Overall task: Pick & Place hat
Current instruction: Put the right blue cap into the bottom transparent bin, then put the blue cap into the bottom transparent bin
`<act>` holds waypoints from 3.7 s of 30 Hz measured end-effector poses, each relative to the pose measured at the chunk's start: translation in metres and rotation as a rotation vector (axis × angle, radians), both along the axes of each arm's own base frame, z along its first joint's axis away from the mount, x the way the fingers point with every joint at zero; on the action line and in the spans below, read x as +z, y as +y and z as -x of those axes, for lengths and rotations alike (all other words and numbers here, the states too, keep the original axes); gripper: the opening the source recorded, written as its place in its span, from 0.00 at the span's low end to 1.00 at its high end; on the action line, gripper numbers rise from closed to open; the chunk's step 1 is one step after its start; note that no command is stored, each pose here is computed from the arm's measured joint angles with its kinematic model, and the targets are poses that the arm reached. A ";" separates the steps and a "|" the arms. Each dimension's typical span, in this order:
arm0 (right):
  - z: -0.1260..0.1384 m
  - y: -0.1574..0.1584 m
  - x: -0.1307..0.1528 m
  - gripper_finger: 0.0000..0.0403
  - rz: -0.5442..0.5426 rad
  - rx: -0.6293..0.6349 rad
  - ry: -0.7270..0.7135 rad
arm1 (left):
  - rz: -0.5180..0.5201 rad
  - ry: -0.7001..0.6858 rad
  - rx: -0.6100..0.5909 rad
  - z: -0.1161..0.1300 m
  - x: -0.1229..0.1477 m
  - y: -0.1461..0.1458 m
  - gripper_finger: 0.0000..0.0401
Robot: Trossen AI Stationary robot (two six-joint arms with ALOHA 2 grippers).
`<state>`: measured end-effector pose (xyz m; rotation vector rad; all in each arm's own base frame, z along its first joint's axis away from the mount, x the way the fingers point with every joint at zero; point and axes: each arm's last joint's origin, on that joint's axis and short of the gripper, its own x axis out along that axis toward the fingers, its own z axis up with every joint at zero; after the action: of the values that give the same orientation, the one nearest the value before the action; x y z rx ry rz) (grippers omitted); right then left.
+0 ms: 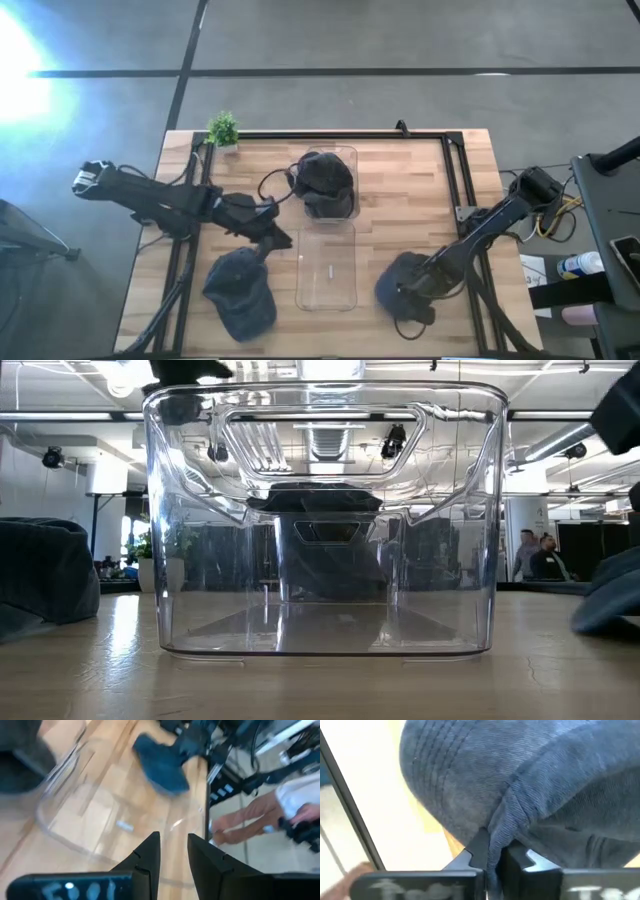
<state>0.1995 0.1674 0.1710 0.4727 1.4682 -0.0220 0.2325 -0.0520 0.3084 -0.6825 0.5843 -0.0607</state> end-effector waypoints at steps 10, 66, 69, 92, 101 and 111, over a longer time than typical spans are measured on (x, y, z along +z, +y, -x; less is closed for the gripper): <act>-0.014 -0.003 0.078 0.03 -0.165 -0.242 -0.217 | -0.066 0.213 -0.074 0.042 -0.005 -0.005 0.23; -0.155 -0.028 0.070 0.50 -0.199 -0.444 -0.630 | 0.011 0.607 -0.201 0.089 -0.103 -0.048 0.23; -0.153 -0.028 0.076 0.50 -0.153 -0.384 -0.589 | -0.084 0.568 -0.178 0.086 -0.084 -0.047 0.23; -0.106 -0.034 0.061 0.50 0.118 -0.201 -0.419 | -0.519 0.845 -0.035 0.077 -0.047 -0.036 0.24; -0.094 -0.024 0.065 0.50 0.099 -0.058 -0.434 | -0.861 0.443 -0.614 0.031 -0.058 -0.060 0.35; -0.086 -0.016 0.062 0.50 0.091 -0.017 -0.383 | -0.869 0.568 -0.910 0.003 -0.096 -0.055 0.40</act>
<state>0.2850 0.1516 0.2333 0.3905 1.0822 -0.0111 0.2291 -0.1069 0.2123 0.4774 1.3247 -0.4409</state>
